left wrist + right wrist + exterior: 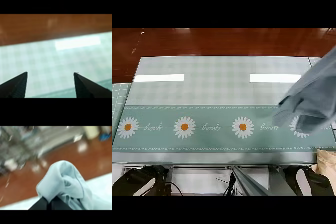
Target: Fold the shirts.
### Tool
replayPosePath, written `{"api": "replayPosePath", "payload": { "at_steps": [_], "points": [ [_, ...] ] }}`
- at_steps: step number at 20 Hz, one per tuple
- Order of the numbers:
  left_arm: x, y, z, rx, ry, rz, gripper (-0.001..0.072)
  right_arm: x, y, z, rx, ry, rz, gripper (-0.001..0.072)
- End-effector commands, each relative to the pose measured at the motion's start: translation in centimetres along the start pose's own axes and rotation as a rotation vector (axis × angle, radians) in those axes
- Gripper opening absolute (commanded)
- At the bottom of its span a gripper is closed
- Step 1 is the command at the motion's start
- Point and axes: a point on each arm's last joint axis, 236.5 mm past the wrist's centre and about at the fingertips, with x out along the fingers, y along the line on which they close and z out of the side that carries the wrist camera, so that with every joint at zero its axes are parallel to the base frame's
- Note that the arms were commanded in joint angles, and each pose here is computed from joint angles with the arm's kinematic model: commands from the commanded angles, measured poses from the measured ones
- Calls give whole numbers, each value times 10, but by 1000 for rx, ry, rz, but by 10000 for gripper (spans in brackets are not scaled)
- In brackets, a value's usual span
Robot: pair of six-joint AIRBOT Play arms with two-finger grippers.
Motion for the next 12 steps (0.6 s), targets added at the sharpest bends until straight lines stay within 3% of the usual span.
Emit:
{"api": "replayPosePath", "payload": {
  "at_steps": [1,12],
  "points": [
    [25,5,-50,3,177,21,715,15,30,-71,-8,289,177,18],
    [87,19,-172,-48,519,79,715,48,143,-384,-248,878,369,19]
  ]
}}
